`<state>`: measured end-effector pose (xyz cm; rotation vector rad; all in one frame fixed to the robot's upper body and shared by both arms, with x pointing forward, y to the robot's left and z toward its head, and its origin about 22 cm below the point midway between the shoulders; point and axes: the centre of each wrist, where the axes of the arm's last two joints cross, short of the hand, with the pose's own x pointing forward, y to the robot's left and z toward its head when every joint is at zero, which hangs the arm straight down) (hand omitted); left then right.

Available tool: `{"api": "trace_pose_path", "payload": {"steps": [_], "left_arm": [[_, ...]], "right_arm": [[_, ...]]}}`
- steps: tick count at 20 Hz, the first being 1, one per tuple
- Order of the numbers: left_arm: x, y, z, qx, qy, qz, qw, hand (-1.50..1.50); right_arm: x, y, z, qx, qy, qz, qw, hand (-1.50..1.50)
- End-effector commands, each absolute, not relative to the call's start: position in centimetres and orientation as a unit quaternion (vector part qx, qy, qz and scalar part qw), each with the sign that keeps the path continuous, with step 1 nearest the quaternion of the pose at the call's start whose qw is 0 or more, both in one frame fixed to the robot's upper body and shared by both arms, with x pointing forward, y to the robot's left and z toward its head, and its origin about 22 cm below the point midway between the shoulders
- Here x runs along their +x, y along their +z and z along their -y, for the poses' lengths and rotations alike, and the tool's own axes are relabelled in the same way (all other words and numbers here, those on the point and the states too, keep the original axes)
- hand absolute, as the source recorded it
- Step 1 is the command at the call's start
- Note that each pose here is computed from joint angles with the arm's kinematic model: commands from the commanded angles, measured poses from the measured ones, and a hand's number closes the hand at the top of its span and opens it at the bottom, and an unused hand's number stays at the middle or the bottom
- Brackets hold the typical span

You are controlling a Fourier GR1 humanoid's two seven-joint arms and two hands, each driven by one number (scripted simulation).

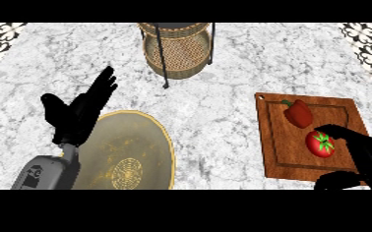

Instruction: Pick the tomato from the cutting board and place it in the tiered basket

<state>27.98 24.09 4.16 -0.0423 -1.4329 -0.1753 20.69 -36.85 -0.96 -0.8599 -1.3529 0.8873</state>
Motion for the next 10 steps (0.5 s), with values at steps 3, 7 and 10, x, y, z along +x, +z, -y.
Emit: {"api": "trace_pose_path", "payload": {"steps": [3,7,10], "left_arm": [[28.6,2.5,-24.1,-0.047,-0.066,0.638,0.766,0.0],[27.5,1.9,-23.3,-0.051,-0.068,0.64,0.764,0.0],[29.0,2.9,-22.9,-0.058,-0.065,0.644,0.76,0.0]], "right_arm": [[21.0,-3.7,33.3,-0.377,0.385,0.601,0.591,1.5],[20.1,-4.0,33.7,-0.374,0.353,0.632,0.58,1.5],[26.5,0.0,31.0,-0.373,0.463,0.566,0.571,1.5]]}}
